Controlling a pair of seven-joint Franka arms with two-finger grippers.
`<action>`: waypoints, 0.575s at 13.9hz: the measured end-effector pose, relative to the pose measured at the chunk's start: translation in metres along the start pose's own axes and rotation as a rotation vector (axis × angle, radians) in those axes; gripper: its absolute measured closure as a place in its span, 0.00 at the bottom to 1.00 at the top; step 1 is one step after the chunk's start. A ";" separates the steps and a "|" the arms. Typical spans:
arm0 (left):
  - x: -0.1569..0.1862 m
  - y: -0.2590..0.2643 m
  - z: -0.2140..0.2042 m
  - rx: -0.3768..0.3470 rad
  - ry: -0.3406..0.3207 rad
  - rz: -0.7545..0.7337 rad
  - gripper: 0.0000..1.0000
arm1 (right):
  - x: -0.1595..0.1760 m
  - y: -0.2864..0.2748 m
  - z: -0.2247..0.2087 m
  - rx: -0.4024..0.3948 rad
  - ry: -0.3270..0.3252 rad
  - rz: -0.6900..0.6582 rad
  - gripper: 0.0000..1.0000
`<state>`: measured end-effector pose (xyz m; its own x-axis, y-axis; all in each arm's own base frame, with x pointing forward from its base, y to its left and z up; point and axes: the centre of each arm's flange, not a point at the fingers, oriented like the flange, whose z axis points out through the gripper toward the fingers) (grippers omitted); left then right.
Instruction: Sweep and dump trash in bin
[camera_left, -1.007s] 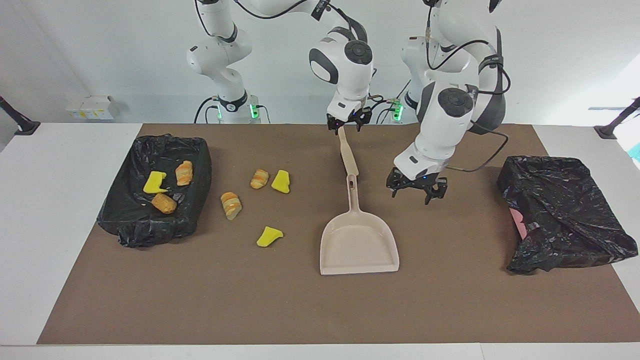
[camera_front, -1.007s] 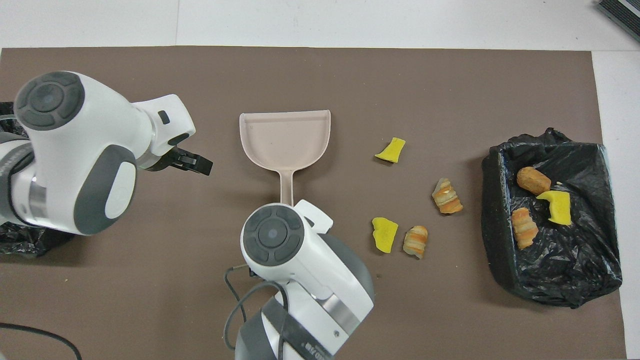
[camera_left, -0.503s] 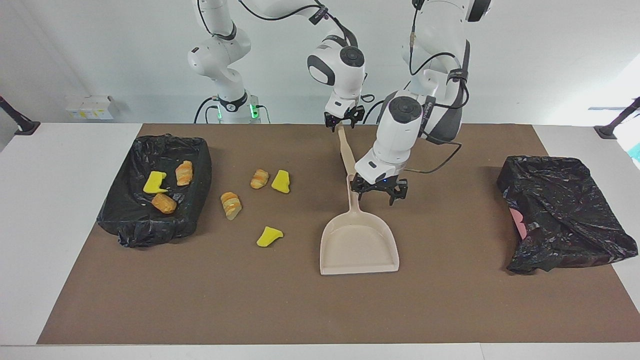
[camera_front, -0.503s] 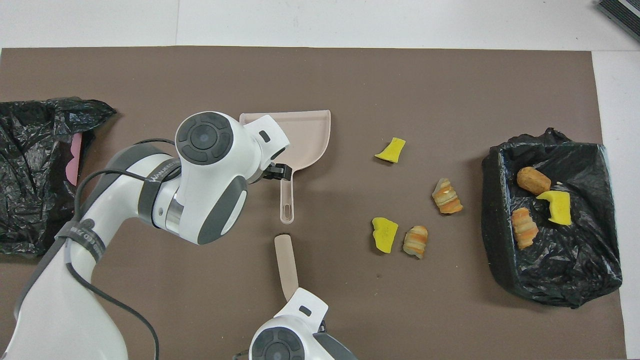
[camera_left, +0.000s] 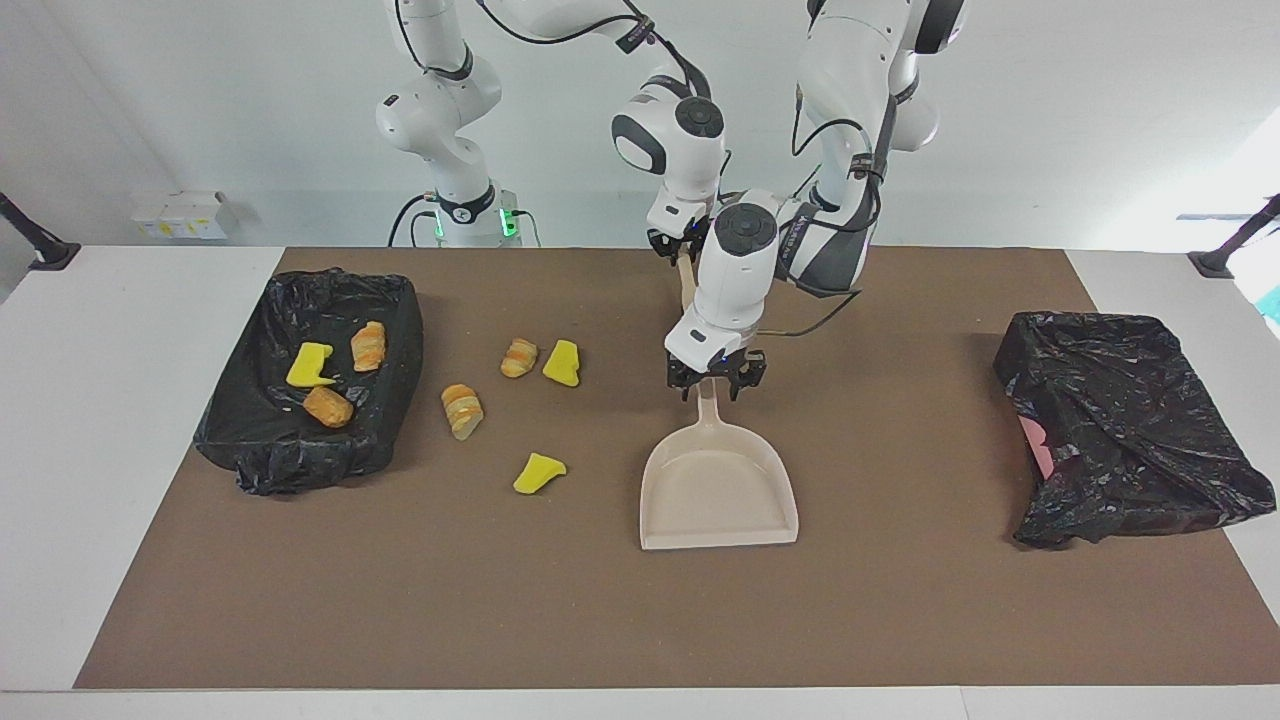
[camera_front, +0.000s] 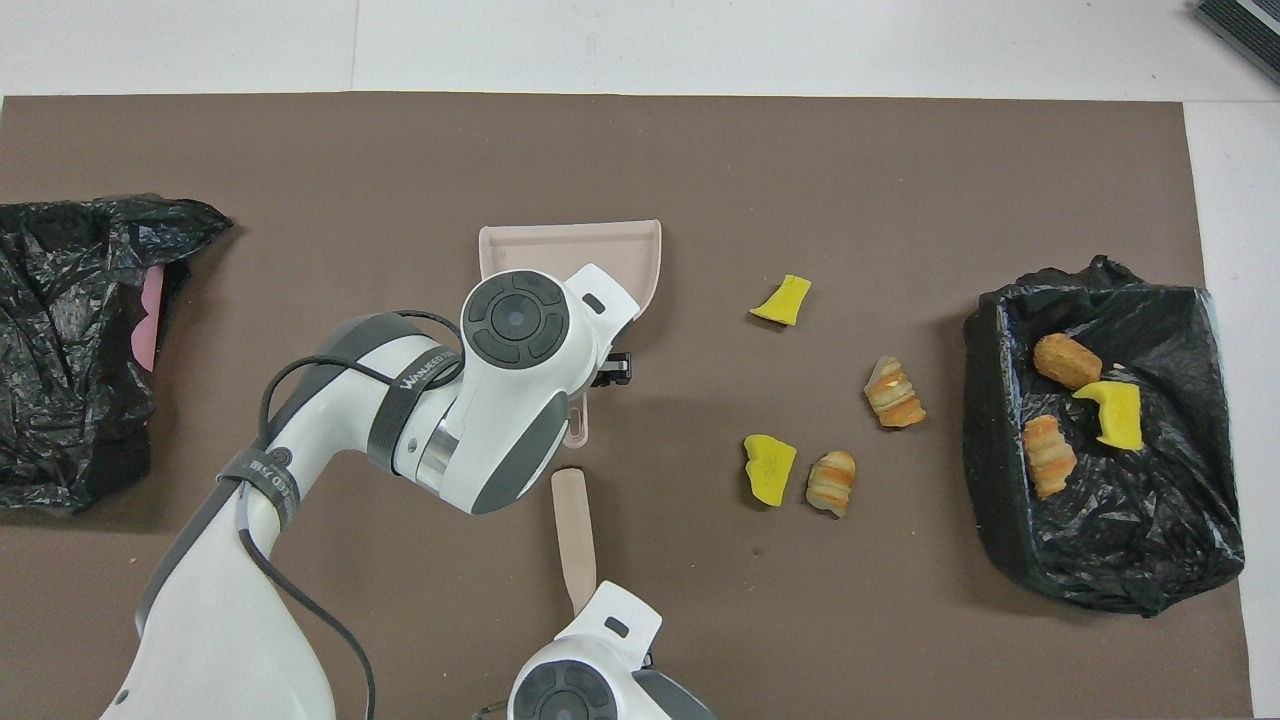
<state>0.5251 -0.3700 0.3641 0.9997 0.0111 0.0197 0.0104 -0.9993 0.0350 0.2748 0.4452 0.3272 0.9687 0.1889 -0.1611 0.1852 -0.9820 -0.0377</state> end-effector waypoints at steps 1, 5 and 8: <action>0.001 -0.001 0.000 0.001 0.000 -0.019 0.44 | 0.001 0.001 0.000 0.001 0.001 0.002 0.63; 0.001 -0.002 0.003 0.005 -0.004 -0.012 0.69 | 0.002 0.001 -0.001 0.005 0.005 0.003 0.66; 0.001 -0.002 0.003 0.006 -0.005 -0.001 0.69 | 0.002 -0.001 -0.002 0.010 0.011 0.002 0.74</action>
<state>0.5263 -0.3681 0.3614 0.9998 0.0116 0.0150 0.0112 -0.9995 0.0289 0.2771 0.4461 0.3292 0.9708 0.1868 -0.1503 0.1816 -0.9822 -0.0474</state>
